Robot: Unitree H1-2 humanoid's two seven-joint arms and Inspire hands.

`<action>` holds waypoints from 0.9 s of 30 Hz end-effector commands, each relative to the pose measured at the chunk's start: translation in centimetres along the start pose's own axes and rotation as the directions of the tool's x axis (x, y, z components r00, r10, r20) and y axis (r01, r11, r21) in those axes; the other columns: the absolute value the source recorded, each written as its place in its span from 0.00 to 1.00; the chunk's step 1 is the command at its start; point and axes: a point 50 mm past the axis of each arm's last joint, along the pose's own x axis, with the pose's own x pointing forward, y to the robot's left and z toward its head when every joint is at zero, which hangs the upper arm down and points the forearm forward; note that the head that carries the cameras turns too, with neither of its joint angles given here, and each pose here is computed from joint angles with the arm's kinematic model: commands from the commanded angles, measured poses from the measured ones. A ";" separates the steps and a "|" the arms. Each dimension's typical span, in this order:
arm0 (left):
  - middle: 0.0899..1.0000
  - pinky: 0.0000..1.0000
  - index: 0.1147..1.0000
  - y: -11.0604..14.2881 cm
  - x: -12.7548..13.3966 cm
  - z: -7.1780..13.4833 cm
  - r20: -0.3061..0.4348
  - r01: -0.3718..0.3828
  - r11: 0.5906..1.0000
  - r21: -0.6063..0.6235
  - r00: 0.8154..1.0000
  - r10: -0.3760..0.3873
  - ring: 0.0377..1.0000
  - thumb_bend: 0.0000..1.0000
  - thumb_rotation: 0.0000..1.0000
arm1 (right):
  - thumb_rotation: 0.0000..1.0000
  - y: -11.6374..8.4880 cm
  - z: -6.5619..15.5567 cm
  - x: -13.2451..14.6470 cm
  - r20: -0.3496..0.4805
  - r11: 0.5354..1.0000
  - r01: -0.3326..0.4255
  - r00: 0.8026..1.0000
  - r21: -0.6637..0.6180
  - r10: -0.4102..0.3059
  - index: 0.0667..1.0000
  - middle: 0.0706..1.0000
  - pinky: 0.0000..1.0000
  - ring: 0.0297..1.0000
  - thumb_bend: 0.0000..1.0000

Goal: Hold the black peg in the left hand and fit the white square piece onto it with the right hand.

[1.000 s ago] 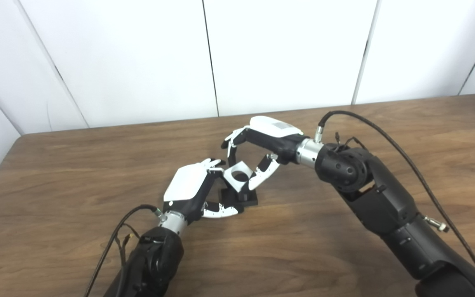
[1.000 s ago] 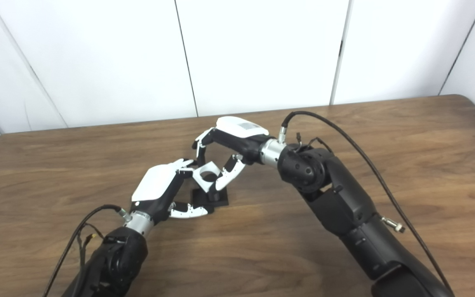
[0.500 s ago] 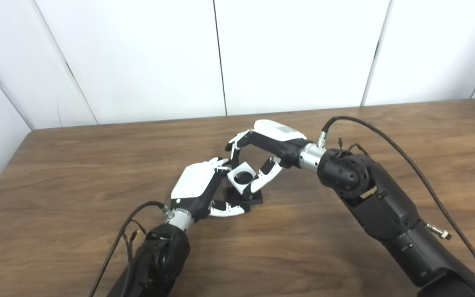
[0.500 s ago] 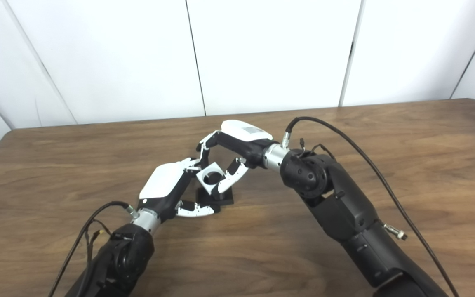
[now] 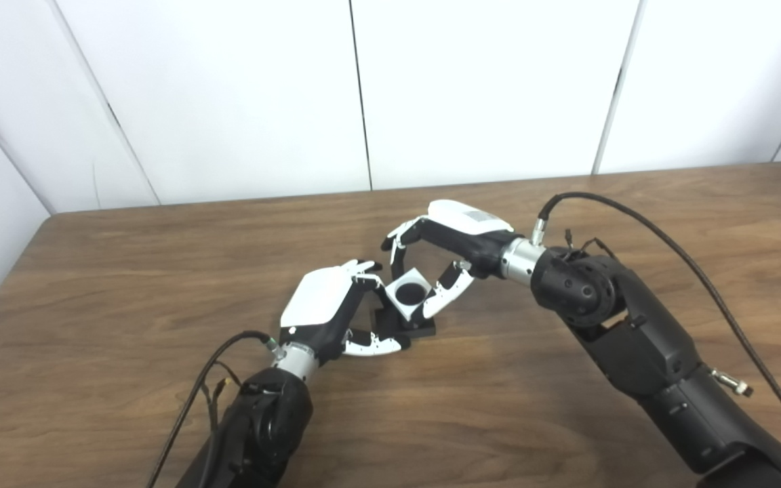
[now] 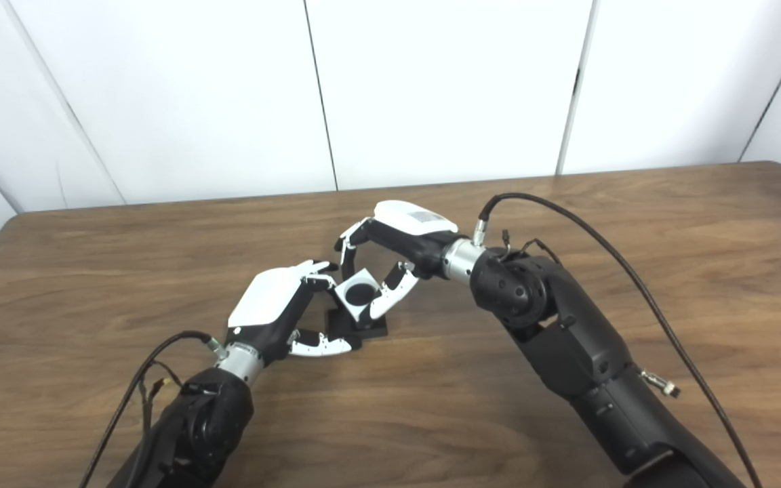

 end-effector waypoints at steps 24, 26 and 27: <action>0.88 0.91 0.48 0.1 0.0 -0.7 -0.018 0.009 0.998 0.057 1.000 -0.008 0.92 0.80 0.29 | 0.35 -3.0 0.4 -0.6 -0.033 0.999 0.020 0.999 -0.042 -0.022 0.87 0.89 0.95 0.92 0.95; 0.88 0.90 0.48 0.1 0.1 -0.6 -0.016 0.008 0.999 0.053 1.000 -0.007 0.92 0.80 0.28 | 0.35 -3.0 0.5 -0.7 -0.034 0.999 0.023 0.999 -0.044 -0.025 0.87 0.89 0.95 0.92 0.94; 0.88 0.90 0.48 0.0 0.1 -0.6 -0.015 0.008 0.999 0.050 1.000 -0.007 0.92 0.80 0.28 | 0.35 -3.0 0.4 -0.7 -0.033 0.999 0.025 0.999 -0.043 -0.026 0.87 0.89 0.95 0.92 0.94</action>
